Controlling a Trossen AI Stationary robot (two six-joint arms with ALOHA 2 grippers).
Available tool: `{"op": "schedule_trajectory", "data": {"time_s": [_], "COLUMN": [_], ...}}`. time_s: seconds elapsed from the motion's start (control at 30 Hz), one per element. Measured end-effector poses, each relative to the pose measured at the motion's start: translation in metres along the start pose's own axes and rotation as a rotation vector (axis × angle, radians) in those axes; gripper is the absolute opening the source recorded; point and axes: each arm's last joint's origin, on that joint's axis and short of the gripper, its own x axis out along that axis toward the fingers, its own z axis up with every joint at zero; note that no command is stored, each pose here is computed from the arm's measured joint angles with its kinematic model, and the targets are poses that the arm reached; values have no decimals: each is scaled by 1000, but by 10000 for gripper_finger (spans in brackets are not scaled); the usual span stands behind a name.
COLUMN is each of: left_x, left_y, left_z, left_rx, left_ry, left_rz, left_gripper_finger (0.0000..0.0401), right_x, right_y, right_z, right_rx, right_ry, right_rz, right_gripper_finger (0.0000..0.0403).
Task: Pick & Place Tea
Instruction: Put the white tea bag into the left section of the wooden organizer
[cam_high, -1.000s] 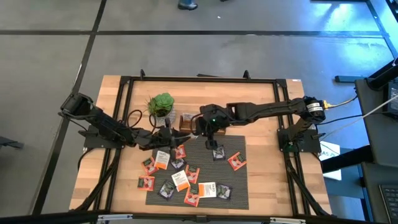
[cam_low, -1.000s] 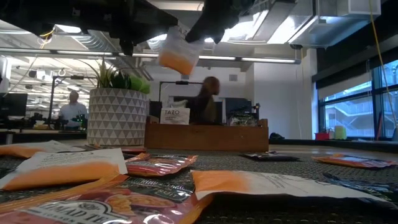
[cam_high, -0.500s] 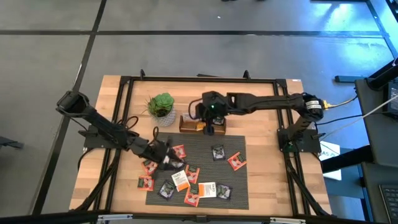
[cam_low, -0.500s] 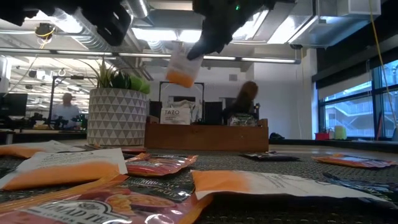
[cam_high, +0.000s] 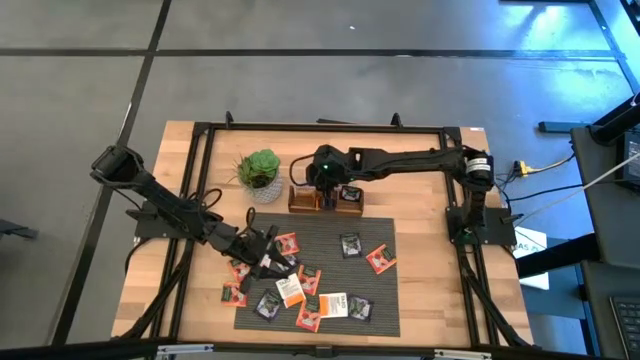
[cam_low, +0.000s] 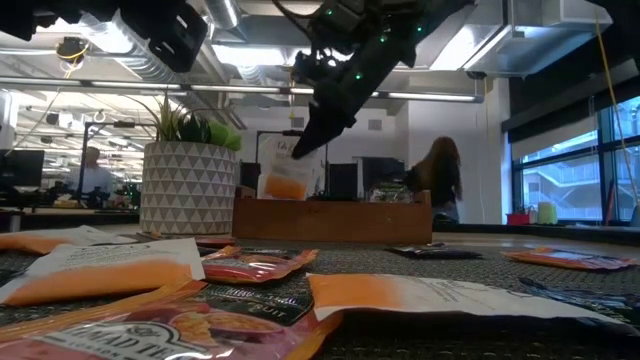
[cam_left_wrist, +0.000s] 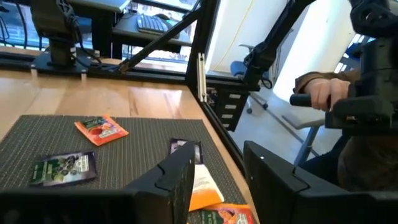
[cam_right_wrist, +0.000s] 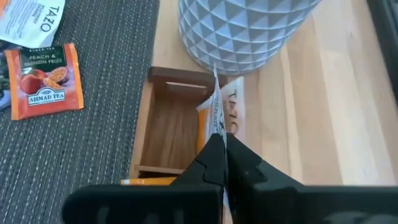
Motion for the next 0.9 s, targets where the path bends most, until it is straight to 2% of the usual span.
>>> {"op": "schedule_trajectory", "data": {"time_s": [0.47,0.9], "left_x": [0,0], "left_y": [1,1], "left_z": [-3,-4], "left_rx": [4,6], "left_ry": [32,44], "left_rz": [9,13], "left_gripper_finger": [130,132], "right_x": [18,22], "right_y": [2,2], "right_z": [-6,-8], "right_rx": [2,0], "right_ry": [23,26], "right_rz": [7,7], "right_gripper_finger": [13,17]}}
